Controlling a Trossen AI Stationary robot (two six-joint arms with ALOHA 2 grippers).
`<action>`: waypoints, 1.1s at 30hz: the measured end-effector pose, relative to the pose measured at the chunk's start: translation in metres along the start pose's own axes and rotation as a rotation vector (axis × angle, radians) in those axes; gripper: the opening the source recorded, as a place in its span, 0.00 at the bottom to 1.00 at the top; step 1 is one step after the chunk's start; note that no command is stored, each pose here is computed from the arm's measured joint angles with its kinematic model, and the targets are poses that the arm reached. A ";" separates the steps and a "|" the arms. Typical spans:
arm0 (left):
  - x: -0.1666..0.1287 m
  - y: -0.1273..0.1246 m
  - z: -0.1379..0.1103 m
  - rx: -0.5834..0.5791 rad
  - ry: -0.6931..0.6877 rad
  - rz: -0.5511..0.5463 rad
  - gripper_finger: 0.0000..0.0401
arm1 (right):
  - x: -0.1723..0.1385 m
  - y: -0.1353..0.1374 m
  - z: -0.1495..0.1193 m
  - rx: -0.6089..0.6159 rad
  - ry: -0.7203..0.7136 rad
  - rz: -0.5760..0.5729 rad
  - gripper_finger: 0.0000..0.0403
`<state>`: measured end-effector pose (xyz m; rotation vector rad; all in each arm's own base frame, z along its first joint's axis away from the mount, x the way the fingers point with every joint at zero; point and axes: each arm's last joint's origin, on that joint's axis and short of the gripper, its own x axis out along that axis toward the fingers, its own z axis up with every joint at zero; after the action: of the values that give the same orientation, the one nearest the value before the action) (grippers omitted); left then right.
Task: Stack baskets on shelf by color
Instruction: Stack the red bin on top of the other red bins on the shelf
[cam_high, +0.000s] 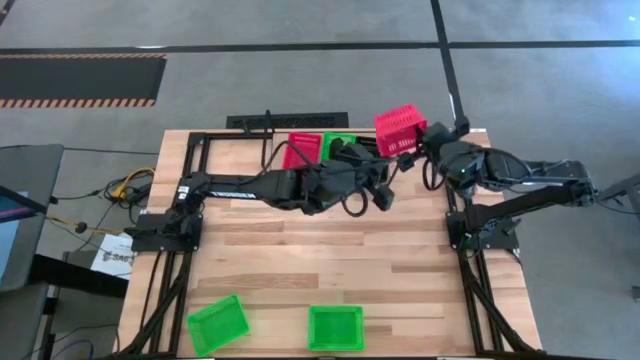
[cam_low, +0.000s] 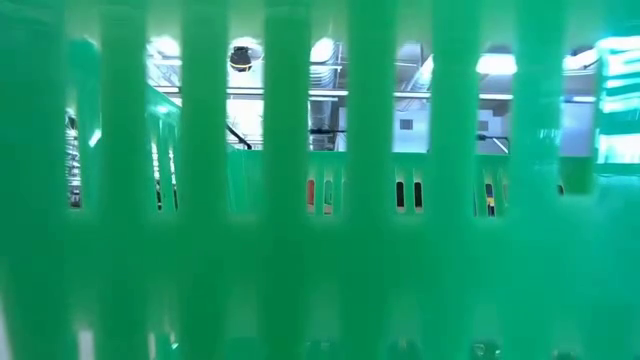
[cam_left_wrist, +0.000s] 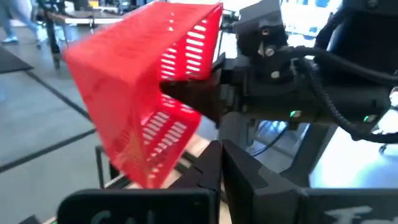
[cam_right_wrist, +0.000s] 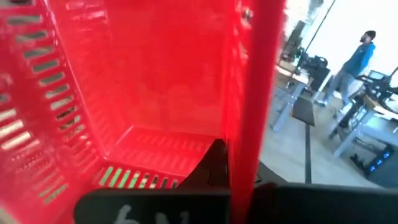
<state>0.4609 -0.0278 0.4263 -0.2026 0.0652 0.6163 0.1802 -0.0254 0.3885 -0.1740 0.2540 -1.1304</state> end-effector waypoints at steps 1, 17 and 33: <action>0.004 0.000 -0.002 -0.005 -0.005 0.005 0.00 | 0.000 0.001 0.002 0.009 -0.008 0.014 0.00; 0.018 0.011 -0.014 0.144 -0.005 0.223 0.00 | -0.022 0.015 0.002 -0.046 -0.046 0.204 0.00; 0.026 0.019 -0.008 0.268 -0.007 0.200 0.12 | -0.033 0.012 0.012 -0.136 -0.062 0.220 0.44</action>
<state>0.4709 0.0003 0.4117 0.0665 0.1613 0.8000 0.1808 0.0095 0.4009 -0.2945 0.2879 -0.8883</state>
